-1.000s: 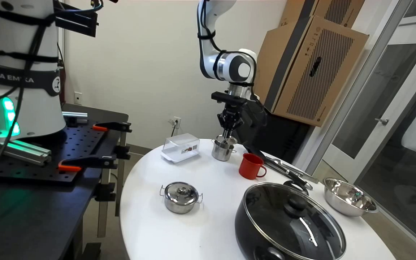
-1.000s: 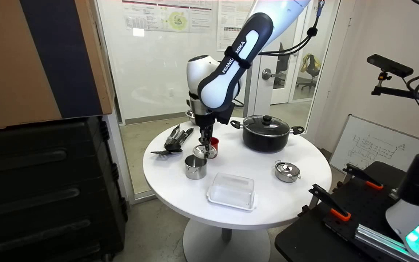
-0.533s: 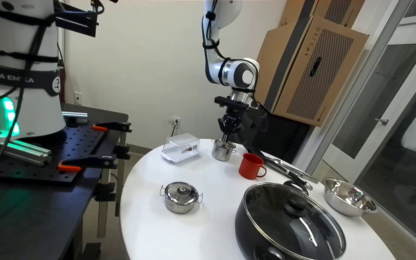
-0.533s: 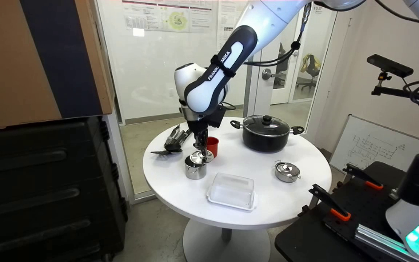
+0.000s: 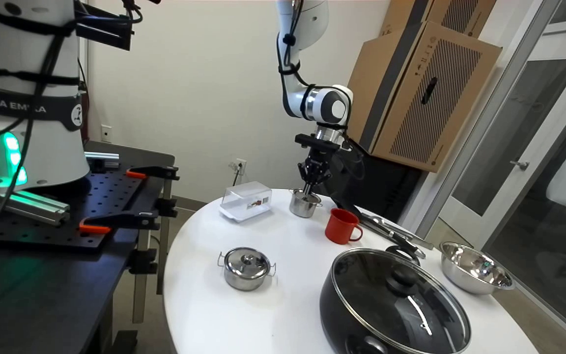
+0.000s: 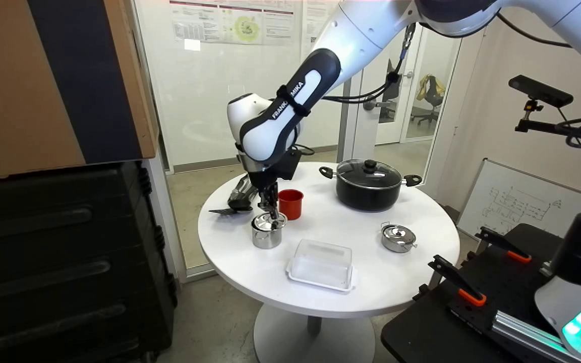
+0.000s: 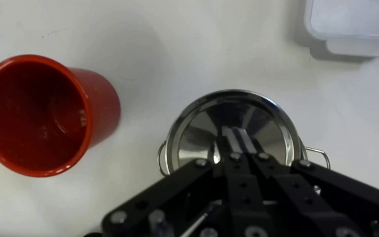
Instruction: Pick up the plastic lunch box and put it on the white lid. Pick up the lid from the table and put it on the silver pot. Pick up the lid from the other silver pot and put it on the table.
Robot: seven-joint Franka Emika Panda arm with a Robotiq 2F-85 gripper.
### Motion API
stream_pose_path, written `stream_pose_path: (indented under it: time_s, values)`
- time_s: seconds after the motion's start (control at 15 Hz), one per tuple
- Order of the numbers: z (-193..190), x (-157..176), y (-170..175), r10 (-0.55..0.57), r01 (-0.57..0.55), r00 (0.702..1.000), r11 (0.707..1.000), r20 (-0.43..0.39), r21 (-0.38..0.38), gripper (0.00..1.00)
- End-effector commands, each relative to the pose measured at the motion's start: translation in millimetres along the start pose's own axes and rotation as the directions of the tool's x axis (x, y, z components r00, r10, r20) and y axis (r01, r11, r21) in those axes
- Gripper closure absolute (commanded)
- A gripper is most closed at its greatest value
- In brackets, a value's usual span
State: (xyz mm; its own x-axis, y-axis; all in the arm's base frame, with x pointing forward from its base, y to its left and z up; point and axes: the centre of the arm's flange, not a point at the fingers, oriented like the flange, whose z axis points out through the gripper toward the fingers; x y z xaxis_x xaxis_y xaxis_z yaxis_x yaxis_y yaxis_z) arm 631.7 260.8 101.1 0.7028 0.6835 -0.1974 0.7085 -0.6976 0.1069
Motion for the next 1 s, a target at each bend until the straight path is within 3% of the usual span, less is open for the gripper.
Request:
stream_pose_path:
  time_s: [0.0, 0.93]
  values:
    - [7.2, 24.1, -1.2, -0.028, 0.028, 0.999, 1.0, 0.02, 0.013, 1.0]
    - [-8.5, 26.9, -6.2, -0.071, 0.07, 0.997, 0.997, 0.018, 0.034, 1.0]
